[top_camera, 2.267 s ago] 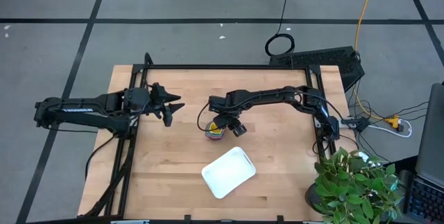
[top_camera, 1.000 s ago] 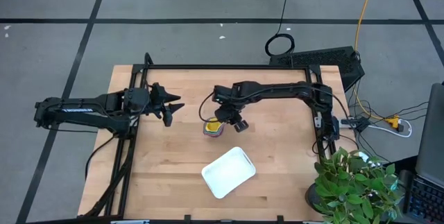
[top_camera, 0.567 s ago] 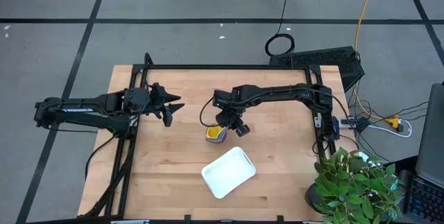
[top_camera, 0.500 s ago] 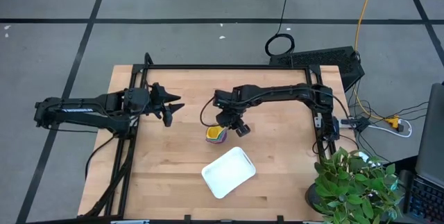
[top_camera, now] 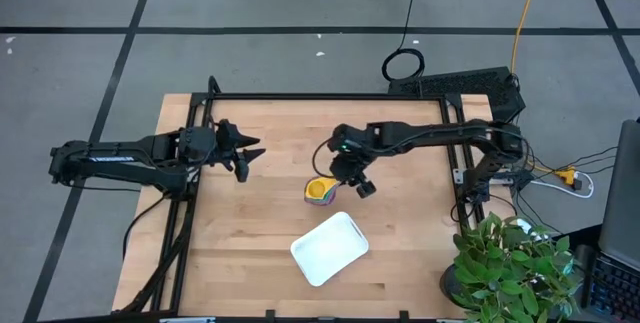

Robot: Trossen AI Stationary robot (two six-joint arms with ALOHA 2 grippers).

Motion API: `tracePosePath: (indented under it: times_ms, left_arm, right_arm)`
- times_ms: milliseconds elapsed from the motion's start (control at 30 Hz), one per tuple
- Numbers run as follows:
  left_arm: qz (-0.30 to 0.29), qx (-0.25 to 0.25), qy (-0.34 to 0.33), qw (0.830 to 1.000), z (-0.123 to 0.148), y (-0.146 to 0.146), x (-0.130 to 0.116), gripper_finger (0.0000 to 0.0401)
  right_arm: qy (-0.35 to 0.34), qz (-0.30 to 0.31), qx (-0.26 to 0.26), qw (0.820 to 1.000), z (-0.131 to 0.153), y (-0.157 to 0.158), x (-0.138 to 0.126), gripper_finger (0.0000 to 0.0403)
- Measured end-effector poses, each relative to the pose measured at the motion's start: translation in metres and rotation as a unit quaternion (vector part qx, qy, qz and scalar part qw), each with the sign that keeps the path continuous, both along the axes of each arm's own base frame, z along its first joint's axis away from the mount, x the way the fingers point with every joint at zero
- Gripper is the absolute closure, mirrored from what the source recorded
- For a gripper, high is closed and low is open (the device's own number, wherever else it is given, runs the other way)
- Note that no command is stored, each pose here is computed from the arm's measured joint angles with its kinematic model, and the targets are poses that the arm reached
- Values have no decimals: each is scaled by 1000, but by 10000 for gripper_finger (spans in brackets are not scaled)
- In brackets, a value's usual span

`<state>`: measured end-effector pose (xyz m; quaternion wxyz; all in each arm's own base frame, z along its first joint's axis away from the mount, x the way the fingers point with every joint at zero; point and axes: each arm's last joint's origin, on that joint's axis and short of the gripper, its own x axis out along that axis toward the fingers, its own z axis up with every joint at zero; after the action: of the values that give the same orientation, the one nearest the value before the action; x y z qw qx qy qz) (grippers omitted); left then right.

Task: Nest measuring cups in basket
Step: Put the nested measuring cups into the white bin

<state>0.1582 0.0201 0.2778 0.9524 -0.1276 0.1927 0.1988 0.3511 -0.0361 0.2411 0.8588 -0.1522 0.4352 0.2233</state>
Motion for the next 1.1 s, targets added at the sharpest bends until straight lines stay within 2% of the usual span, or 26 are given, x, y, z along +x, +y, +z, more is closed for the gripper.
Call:
tracePosePath:
  times_ms: [167,633,833,1100]
  left_arm:
    - [5,-1,-6,1000,1,0,0,231]
    - [10,-13,-10,1000,1,0,0,231]
    - [12,-19,-13,1000,1,0,0,231]
    - [4,-28,-22,999,2,-4,1,231]
  right_arm:
    - [-21,25,32,999,9,24,-8,287]
    - [-44,76,72,994,6,98,1,288]
    - [-17,78,66,995,-22,117,13,289]
    - [25,69,51,996,-61,121,25,290]
